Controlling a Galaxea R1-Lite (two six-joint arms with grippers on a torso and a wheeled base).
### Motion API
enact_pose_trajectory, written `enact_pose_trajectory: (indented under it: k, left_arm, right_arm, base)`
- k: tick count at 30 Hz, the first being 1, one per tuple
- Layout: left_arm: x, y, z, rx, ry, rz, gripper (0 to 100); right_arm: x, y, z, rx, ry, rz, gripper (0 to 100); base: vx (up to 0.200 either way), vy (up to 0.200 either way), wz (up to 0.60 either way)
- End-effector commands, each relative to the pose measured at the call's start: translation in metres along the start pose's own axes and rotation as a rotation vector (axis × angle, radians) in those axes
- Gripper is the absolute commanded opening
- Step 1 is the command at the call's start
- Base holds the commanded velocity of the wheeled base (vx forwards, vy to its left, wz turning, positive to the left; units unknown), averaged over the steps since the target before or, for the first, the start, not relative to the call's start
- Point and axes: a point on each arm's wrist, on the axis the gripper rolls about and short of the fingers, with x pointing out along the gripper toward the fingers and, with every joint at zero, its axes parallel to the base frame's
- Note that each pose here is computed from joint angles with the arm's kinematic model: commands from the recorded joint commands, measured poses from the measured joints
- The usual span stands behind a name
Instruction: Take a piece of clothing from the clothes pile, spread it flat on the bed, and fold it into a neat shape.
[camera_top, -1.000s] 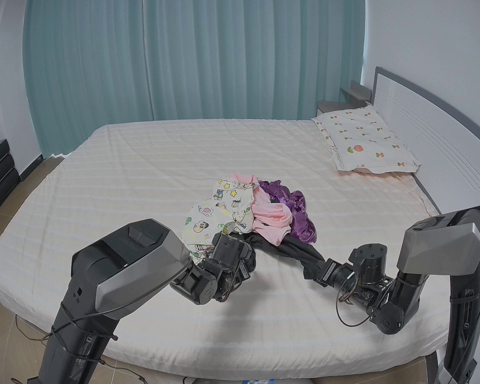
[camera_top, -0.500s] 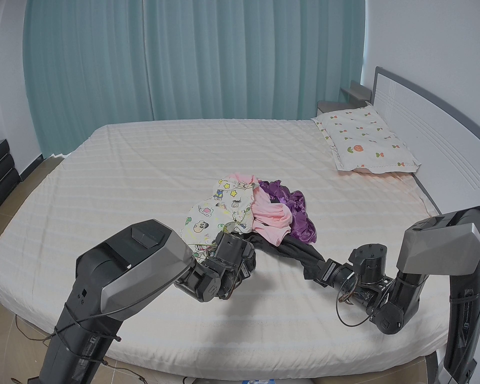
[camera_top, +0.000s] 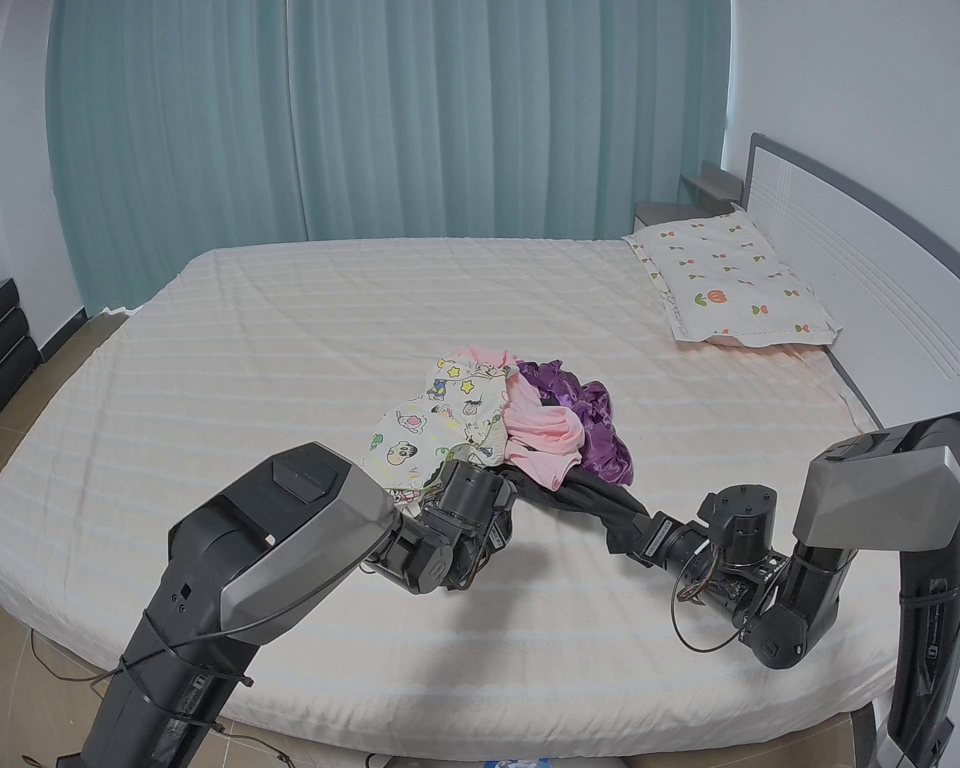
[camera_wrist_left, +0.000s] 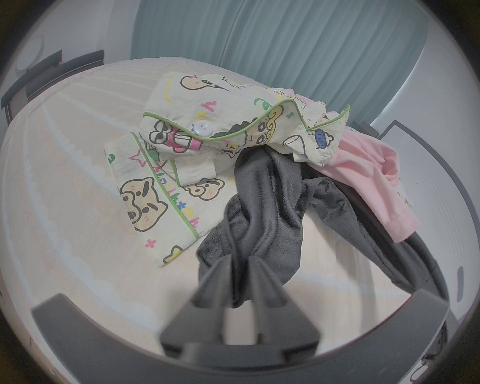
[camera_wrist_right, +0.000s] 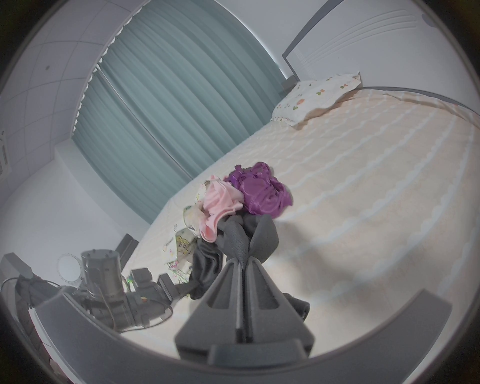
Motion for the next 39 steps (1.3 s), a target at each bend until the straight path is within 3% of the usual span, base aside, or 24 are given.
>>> enact_pose_trajectory:
  k: [1,4,7,10,15,19,22,26,33,35,39]
  left_arm:
    - [-0.022,0.001,0.012,-0.014,-0.002,-0.009,0]
    - [-0.048,0.002,0.024,-0.054,-0.004,-0.030,0]
    - [-0.082,-0.002,0.042,-0.110,0.005,-0.097,0]
    - [-0.145,-0.003,0.073,-0.177,0.011,-0.220,0]
    - [-0.202,0.001,0.103,-0.233,-0.066,-0.327,0]
    - [-0.257,0.014,0.134,-0.288,-0.184,-0.498,0]
    - [-0.265,0.023,0.131,-0.283,-0.171,-0.515,0]
    - [-0.256,0.038,0.114,-0.270,-0.126,-0.451,0]
    - [-0.247,0.054,0.101,-0.301,-0.072,-0.414,0]
    - [-0.248,0.057,0.097,-0.327,-0.056,-0.435,0]
    - [-0.260,0.063,0.103,-0.371,-0.074,-0.512,0]
  right_arm:
    - [-0.006,0.001,-0.002,0.009,-0.002,0.027,0]
    - [-0.010,0.008,0.009,0.033,-0.056,0.055,0]
    - [-0.024,0.021,0.036,0.053,-0.127,0.113,0]
    - [-0.048,0.040,0.066,0.067,-0.200,0.211,0]
    - [-0.073,0.061,0.098,0.076,-0.294,0.317,0]
    - [-0.092,0.078,0.129,0.067,-0.382,0.426,0]
    - [-0.096,0.080,0.133,0.062,-0.375,0.427,0]
    - [-0.085,0.068,0.113,0.048,-0.270,0.393,0]
    - [-0.067,0.064,0.089,0.047,-0.198,0.384,0]
    - [-0.072,0.069,0.095,0.052,-0.240,0.414,0]
    - [-0.098,0.084,0.134,0.065,-0.393,0.493,0]
  base:
    - [0.000,0.000,0.00]
    - [0.000,0.000,0.00]
    - [0.000,0.000,0.00]
    - [0.000,0.000,0.00]
    - [0.000,0.000,0.00]
    - [0.000,0.000,0.00]
    - [0.000,0.000,0.00]
    - [0.000,0.000,0.00]
    - [0.000,0.000,0.00]
    - [0.000,0.000,0.00]
    - [0.000,0.000,0.00]
